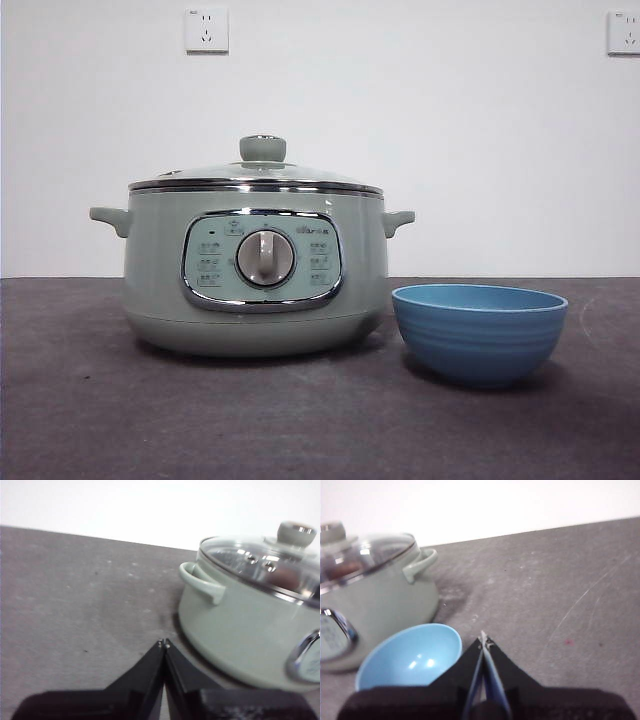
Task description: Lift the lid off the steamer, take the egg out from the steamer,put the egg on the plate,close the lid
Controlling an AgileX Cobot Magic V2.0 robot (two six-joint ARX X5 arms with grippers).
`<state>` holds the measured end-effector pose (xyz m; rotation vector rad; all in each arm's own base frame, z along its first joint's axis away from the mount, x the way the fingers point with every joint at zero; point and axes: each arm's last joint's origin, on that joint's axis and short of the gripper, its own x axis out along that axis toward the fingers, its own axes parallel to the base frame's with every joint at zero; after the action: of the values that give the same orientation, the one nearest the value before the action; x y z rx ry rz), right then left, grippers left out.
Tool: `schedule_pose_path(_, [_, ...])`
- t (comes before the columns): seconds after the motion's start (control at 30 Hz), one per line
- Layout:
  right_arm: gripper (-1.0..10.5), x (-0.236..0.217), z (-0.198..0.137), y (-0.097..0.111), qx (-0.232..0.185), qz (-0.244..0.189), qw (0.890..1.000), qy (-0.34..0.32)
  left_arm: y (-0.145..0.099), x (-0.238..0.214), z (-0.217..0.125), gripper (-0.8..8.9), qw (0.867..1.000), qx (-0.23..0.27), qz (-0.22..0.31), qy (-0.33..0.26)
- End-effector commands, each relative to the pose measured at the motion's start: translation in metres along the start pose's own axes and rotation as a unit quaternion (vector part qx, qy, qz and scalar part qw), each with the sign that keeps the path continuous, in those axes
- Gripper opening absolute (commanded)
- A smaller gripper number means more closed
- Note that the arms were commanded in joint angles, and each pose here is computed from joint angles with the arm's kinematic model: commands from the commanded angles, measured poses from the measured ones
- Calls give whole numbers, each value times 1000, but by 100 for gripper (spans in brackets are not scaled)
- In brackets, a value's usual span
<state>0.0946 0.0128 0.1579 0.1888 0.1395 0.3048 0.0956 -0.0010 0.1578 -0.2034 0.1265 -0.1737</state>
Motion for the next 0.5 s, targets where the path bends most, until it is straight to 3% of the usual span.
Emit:
schedule_pose_path(0.03, [-12, -4, 14, 3, 64, 4, 998, -26, -4, -4, 12, -7, 999, -44, -24, -16])
schedule_pose_path(0.27, [-12, -10, 51, 12, 73, 13, 996, -40, -17, -19, 53, -7, 997, -39, -54, -29])
schedule_pose_path(0.5, [-12, -9, 100, 24, 50, 53, 997, 13, -31, -30, 100, -7, 996, -33, -83, -20])
